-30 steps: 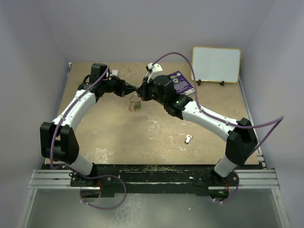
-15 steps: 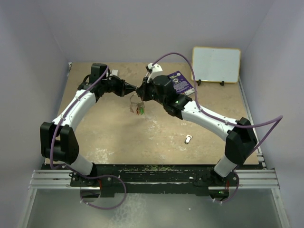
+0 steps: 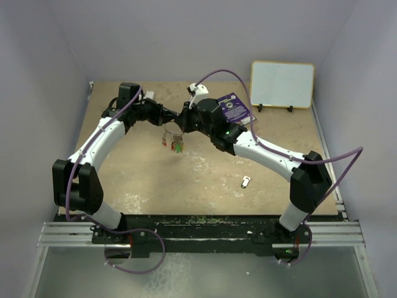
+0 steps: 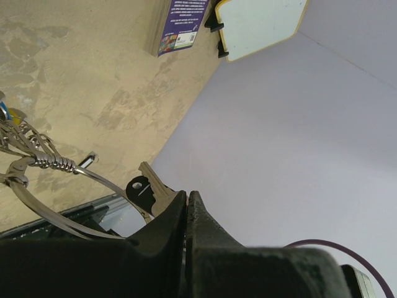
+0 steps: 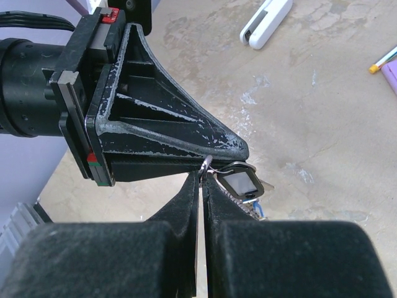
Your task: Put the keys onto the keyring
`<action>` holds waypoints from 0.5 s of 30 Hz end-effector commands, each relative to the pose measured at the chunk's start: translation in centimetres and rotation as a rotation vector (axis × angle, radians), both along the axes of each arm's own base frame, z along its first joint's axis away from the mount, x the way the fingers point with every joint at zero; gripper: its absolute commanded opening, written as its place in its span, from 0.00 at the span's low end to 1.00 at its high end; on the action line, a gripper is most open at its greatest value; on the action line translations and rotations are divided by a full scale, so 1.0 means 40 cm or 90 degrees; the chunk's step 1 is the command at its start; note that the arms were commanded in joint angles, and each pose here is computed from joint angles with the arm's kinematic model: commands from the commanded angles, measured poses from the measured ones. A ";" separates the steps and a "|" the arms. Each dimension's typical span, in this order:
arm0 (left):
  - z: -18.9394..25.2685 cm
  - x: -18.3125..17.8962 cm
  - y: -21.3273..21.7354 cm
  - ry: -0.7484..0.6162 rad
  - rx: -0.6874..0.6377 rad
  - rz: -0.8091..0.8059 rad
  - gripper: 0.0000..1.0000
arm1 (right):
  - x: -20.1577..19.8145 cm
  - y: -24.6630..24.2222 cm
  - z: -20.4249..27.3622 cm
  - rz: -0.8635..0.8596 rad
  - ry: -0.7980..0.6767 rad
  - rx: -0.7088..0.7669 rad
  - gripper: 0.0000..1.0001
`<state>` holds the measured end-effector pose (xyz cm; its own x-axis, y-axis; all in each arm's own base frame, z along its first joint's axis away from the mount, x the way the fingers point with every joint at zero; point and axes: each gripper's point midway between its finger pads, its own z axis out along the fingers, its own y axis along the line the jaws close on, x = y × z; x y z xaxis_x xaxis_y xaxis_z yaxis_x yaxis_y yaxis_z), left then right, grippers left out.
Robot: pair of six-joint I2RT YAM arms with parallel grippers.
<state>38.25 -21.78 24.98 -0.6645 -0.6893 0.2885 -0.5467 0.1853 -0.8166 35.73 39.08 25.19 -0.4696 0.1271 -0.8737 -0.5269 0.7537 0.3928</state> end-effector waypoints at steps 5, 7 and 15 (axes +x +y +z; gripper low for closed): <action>0.131 0.006 -0.024 -0.035 -0.066 0.010 0.04 | -0.003 0.011 0.036 0.000 -0.010 0.033 0.00; 0.135 0.007 -0.024 -0.038 -0.066 0.010 0.04 | -0.012 0.010 0.027 0.006 -0.001 0.033 0.00; 0.156 0.007 -0.026 -0.051 -0.073 0.009 0.04 | -0.029 0.025 0.010 0.026 0.025 0.045 0.00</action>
